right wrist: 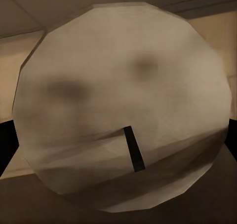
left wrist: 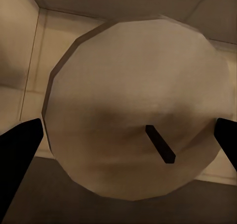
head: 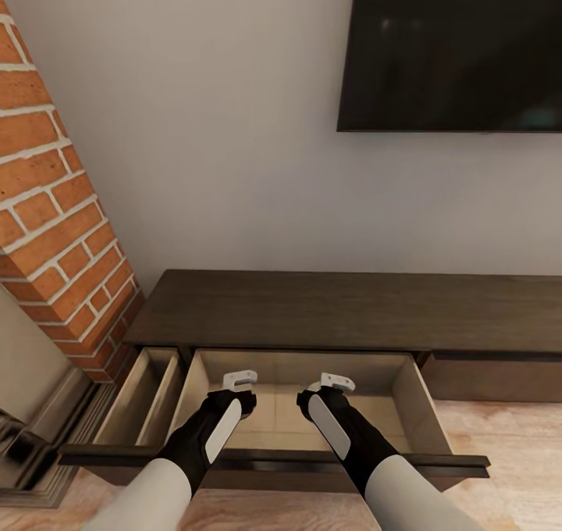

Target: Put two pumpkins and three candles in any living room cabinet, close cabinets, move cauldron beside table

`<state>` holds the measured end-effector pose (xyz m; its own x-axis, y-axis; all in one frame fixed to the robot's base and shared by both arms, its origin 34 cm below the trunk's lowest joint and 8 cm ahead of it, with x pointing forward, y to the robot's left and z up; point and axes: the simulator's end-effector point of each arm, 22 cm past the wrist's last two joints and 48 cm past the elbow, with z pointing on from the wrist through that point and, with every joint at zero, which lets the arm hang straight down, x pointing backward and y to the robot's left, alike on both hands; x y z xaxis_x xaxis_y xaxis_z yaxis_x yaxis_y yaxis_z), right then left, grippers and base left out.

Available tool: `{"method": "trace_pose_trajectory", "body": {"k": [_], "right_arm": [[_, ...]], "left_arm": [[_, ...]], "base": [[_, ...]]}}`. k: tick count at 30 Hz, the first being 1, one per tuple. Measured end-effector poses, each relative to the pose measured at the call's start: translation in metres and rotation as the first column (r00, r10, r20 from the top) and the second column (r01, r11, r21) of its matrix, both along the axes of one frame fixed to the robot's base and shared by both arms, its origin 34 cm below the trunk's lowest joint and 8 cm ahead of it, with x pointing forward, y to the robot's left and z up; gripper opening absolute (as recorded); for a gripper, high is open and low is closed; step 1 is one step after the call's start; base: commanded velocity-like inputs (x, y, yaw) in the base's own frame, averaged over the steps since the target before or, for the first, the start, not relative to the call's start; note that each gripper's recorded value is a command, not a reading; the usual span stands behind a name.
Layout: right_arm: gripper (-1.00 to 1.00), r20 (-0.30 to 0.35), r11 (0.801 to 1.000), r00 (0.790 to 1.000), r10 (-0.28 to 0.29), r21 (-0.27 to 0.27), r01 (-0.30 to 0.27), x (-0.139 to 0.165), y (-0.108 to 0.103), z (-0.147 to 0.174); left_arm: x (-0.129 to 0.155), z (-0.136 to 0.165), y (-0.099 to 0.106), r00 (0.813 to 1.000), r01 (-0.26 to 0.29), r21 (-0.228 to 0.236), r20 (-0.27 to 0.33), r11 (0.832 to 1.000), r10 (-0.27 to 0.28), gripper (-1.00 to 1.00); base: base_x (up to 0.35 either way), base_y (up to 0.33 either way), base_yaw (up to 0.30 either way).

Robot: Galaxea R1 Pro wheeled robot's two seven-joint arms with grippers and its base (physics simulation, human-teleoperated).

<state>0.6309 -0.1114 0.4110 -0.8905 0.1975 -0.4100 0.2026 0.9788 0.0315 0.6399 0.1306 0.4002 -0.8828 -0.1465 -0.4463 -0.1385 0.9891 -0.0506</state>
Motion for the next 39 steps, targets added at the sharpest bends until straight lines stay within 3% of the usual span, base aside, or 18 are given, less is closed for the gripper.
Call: {"method": "trace_pose_trajectory", "body": {"k": [22,39], "right_arm": [[-1.0,-0.001,1.0,1.0,0.002,0.0,-0.002,-0.011,0.0,-0.048],[-1.0,-0.001,1.0,1.0,0.002,-0.001,-0.002,-0.011,0.0,-0.048]], "left_arm": [[-0.013,-0.049,0.0,1.0,0.004,0.002,-0.008,1.0,-0.004,-1.0],[-0.013,-0.049,0.0,1.0,0.004,0.002,-0.008,1.0,-0.004,-1.0]], "base": [[0.0,0.0,0.0],[0.063,0.0,0.0]]}}
